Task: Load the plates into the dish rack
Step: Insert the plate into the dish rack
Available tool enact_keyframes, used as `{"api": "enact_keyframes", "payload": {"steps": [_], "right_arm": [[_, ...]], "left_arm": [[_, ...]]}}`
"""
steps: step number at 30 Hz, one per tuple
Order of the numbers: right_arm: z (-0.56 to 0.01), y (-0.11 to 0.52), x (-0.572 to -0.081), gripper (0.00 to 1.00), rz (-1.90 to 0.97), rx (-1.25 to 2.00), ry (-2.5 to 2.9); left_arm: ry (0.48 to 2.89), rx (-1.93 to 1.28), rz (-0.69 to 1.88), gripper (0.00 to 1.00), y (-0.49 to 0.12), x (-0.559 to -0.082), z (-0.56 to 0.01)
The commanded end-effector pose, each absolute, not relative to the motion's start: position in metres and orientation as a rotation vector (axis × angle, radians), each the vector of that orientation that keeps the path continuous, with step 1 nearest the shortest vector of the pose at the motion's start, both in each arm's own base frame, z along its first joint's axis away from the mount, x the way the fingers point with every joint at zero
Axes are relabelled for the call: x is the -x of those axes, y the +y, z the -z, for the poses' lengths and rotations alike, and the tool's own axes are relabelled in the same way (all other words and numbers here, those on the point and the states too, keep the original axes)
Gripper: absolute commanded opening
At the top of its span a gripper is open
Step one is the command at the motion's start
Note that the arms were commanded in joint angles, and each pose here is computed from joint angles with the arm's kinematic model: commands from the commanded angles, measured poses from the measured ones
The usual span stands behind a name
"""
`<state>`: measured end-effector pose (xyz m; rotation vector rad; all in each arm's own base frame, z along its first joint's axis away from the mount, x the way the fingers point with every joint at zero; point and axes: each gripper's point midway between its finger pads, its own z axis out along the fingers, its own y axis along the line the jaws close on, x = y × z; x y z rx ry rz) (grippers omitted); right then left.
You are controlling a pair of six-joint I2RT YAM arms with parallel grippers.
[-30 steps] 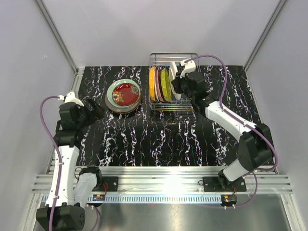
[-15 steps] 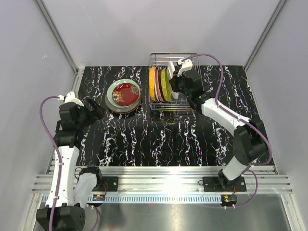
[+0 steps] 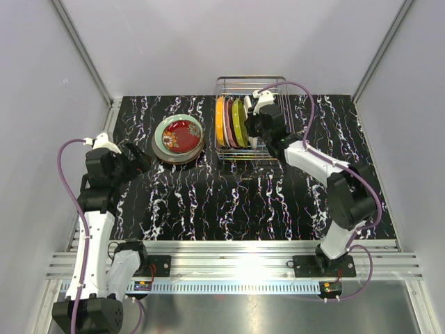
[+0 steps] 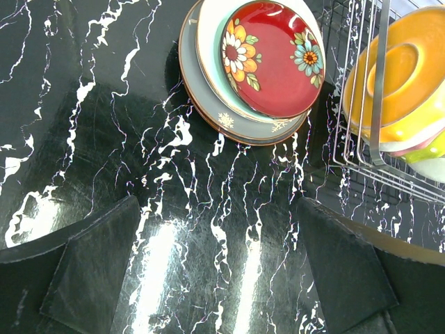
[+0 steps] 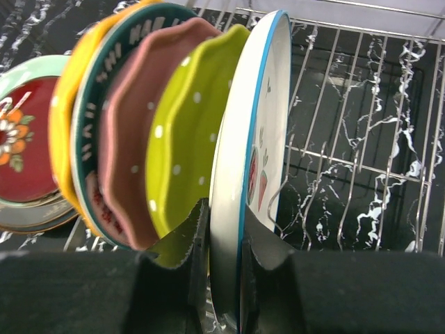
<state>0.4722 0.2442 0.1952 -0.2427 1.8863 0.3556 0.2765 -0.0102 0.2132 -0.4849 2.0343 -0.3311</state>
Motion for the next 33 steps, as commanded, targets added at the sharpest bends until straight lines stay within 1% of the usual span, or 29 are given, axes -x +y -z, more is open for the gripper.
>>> {"api": "enact_keyframes", "payload": {"steps": [1, 4, 8, 14, 21, 26, 29, 30, 31, 33], "right_arm": [[-0.284, 0.251, -0.498, 0.07, -0.410, 0.144, 1.625], [-0.274, 0.253, -0.501, 0.11, -0.407, 0.147, 1.650], [-0.272, 0.255, -0.502, 0.25, -0.411, 0.151, 1.659], [-0.271, 0.255, -0.502, 0.34, -0.405, 0.152, 1.668], [-0.274, 0.255, -0.501, 0.35, -0.408, 0.159, 1.671], [-0.287, 0.249, -0.493, 0.37, -0.404, 0.163, 1.653], [-0.297, 0.245, -0.481, 0.40, -0.415, 0.166, 1.646], [-0.289, 0.243, -0.476, 0.40, -0.418, 0.169, 1.661], [-0.300, 0.240, -0.469, 0.40, -0.426, 0.165, 1.638], [-0.288, 0.234, -0.457, 0.42, -0.432, 0.167, 1.662]], "left_arm": [[1.994, 0.466, 0.341, 0.99, -0.010, -0.282, -0.222], [1.993, 0.463, 0.344, 0.99, -0.011, -0.282, -0.223], [2.000, 0.462, 0.352, 0.99, -0.012, -0.282, -0.221], [2.001, 0.459, 0.354, 0.99, -0.013, -0.282, -0.221], [2.002, 0.457, 0.357, 0.99, -0.013, -0.283, -0.221], [2.006, 0.458, 0.355, 0.99, -0.013, -0.283, -0.220], [2.008, 0.460, 0.354, 0.99, -0.012, -0.284, -0.219], [2.011, 0.461, 0.354, 0.99, -0.012, -0.284, -0.218], [2.018, 0.460, 0.355, 0.99, -0.013, -0.285, -0.217], [2.027, 0.450, 0.378, 0.99, -0.016, -0.285, -0.215]]}}
